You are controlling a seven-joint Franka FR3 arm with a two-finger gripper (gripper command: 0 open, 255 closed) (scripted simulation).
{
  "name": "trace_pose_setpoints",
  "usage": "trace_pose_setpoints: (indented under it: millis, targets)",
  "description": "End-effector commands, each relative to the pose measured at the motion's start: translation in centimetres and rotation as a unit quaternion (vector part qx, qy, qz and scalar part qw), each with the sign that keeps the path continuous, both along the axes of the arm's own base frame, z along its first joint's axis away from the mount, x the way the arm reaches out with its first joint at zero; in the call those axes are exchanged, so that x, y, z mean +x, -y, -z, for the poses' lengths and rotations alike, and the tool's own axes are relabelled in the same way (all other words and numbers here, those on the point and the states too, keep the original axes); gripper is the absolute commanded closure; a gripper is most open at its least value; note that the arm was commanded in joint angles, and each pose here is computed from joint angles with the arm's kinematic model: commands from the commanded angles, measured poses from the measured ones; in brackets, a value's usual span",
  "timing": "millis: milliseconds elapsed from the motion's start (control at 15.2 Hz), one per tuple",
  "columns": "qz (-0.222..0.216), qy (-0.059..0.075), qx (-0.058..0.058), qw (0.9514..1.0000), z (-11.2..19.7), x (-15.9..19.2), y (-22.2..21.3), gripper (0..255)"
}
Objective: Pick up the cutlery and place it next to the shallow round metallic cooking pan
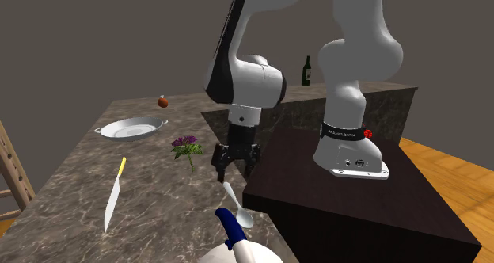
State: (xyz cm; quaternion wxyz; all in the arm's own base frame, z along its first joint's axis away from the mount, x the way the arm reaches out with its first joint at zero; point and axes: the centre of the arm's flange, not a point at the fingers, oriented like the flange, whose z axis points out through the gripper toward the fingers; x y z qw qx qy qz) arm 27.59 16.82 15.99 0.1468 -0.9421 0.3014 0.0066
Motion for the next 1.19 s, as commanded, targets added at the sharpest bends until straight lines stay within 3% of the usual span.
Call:
trace_pose_setpoints:
  millis: [0, 330, 792, 858, 1122]
  targets:
    - [0.001, -0.004, 0.000, 1.0000, 1.4, -0.3, -0.4, 0]
    - [0.001, -0.004, 0.000, 1.0000, 3.7, -0.2, -1.1, 0]
    - [0.001, -0.004, 0.000, 1.0000, 3.7, -0.2, -1.1, 0]
    - [0.001, -0.004, 0.000, 1.0000, 3.7, -0.1, -1.2, 255]
    - [0.000, -0.005, 0.000, 1.0000, 3.8, 0.3, -1.3, 255]
